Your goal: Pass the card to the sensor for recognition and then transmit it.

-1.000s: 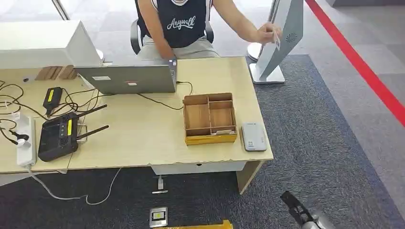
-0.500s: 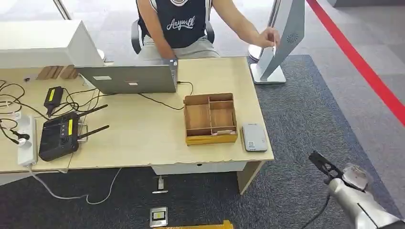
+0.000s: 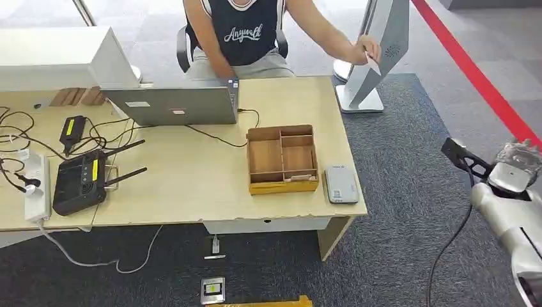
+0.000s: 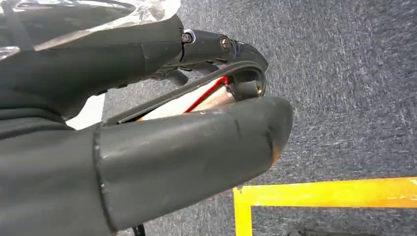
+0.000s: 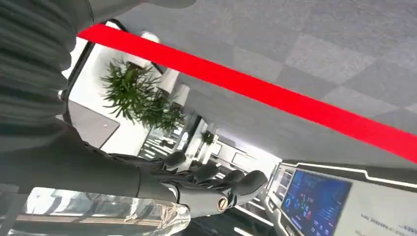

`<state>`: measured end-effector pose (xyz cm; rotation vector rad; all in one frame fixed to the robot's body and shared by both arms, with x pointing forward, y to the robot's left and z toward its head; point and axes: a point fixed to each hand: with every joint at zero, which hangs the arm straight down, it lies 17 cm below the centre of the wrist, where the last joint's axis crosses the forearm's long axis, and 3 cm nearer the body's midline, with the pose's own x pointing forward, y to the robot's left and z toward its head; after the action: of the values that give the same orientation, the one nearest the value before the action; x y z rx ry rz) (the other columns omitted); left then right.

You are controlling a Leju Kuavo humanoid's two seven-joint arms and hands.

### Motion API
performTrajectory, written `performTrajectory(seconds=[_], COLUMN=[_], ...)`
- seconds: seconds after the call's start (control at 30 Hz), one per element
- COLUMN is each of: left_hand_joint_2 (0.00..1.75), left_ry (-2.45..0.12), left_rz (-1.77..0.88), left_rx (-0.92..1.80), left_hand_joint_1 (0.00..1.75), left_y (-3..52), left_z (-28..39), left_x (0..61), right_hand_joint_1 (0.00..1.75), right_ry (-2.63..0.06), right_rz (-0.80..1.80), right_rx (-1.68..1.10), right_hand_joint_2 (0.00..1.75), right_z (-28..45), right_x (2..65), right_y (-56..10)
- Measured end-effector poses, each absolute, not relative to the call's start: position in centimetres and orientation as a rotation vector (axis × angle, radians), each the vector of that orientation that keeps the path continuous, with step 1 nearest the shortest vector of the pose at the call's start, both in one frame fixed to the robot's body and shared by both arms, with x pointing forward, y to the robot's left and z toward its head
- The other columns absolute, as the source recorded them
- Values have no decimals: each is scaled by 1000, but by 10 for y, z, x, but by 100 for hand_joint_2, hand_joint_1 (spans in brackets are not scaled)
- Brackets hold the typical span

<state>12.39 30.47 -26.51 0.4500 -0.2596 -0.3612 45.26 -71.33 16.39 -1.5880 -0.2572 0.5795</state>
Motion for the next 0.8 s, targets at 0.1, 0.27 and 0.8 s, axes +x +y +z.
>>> performTrajectory(seconds=[0.1, 0.27, 0.8], left_hand_joint_2=[0, 0, 0], left_ry=[-260, -261, -250], left_rz=[-362, -362, -367], left_rx=[449, 449, 454], left_hand_joint_1=[0, 0, 0], left_y=[304, 304, 304], left_z=[-265, -265, -265], left_x=[124, 124, 126], right_hand_joint_1=[0, 0, 0], right_ry=[-281, -316, -976], right_rz=[565, 575, 621], right_rx=[-1600, -1625, -1605], right_hand_joint_2=[175, 175, 175], right_z=[173, 190, 334], right_x=[456, 467, 608], right_y=[-713, -705, -531])
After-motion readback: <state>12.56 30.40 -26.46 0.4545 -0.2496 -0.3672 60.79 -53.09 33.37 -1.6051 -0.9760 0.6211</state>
